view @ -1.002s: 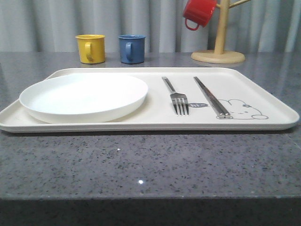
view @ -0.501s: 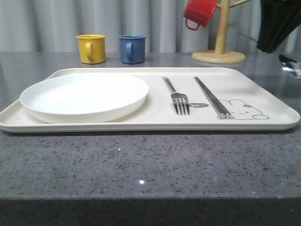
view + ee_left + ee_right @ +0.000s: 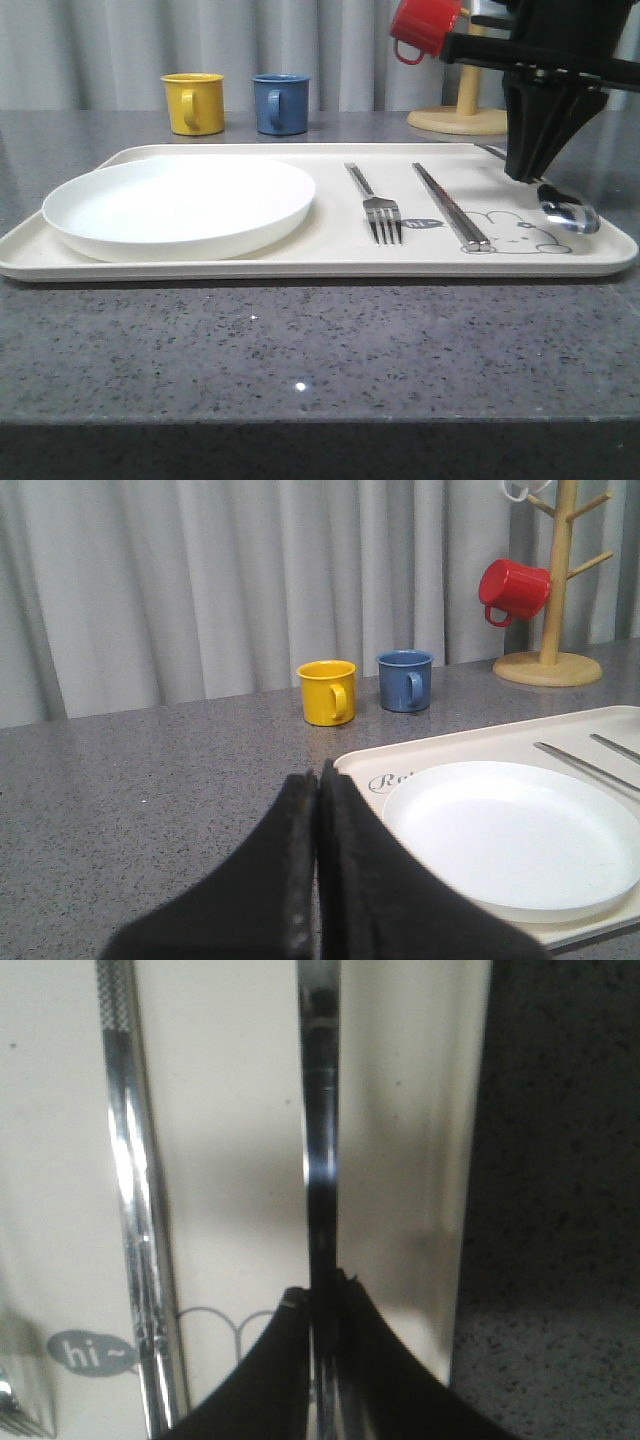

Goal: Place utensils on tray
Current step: 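Lower the spoon onto the tray beside the chopsticks and release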

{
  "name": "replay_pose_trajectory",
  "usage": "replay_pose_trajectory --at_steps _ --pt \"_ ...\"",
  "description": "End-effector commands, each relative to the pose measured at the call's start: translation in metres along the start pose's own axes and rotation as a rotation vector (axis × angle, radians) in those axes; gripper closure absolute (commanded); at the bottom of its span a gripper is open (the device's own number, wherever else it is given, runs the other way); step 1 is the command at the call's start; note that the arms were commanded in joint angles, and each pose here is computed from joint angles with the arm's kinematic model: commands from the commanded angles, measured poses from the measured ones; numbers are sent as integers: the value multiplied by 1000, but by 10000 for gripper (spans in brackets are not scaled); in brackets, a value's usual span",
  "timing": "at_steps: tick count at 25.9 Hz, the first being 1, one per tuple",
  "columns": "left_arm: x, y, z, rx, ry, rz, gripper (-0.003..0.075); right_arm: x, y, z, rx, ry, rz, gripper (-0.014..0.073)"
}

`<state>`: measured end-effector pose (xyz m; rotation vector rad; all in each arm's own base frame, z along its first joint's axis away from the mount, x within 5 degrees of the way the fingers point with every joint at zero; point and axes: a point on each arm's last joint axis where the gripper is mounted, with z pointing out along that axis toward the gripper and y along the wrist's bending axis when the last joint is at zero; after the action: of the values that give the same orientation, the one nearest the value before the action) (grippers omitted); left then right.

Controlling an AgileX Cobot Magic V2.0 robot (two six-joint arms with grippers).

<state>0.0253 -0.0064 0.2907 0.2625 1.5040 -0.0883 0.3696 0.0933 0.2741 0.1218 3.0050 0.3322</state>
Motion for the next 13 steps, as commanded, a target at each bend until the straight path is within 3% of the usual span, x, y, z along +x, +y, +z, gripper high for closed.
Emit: replay_pose_trajectory --at_steps 1,7,13 --pt "-14 2 -2 -9 -93 -20 739 0 3 -17 -13 -41 18 527" --pt "-14 2 -2 -9 -93 -20 739 -1 3 -15 -11 -40 21 508" --pt "-14 2 -2 -9 -93 -20 739 -1 3 -15 -11 -40 21 373"
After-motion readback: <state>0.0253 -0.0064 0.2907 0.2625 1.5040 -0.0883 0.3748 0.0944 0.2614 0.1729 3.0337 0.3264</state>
